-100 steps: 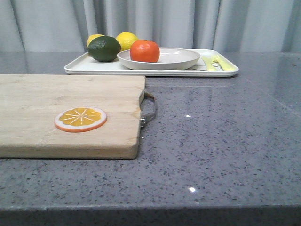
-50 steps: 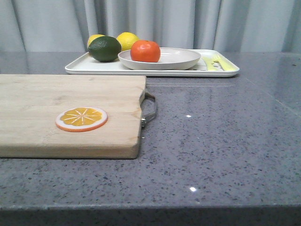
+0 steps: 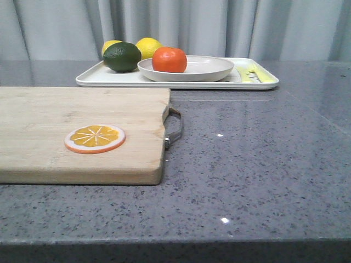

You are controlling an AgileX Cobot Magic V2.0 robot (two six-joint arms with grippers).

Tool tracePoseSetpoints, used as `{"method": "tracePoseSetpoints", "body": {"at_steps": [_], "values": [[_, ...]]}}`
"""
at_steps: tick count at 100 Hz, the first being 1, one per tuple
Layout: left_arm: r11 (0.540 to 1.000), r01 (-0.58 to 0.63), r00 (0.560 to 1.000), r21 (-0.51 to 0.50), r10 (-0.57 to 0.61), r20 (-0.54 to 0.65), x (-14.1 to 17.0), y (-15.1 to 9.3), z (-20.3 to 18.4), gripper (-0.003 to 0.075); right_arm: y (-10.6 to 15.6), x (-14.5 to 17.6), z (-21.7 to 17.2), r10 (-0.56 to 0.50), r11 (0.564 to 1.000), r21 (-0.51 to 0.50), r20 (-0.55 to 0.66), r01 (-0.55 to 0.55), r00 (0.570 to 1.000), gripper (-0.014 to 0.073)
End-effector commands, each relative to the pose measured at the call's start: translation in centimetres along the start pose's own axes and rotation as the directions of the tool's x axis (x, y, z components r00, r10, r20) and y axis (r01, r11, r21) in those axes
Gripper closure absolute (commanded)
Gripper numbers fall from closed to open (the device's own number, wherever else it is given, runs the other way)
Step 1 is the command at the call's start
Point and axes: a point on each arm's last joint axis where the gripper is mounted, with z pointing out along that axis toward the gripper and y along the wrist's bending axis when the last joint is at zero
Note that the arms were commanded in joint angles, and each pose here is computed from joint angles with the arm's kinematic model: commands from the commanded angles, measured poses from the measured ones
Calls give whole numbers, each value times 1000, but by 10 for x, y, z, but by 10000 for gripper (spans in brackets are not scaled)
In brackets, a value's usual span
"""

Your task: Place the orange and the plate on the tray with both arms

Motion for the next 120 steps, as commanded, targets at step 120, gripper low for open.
{"method": "tracePoseSetpoints", "body": {"at_steps": [120], "values": [[998,33,996,-51,-28,88,-3,3,-2,741,0,-13,-3,-4,1000,4,93,3,996,670]]}}
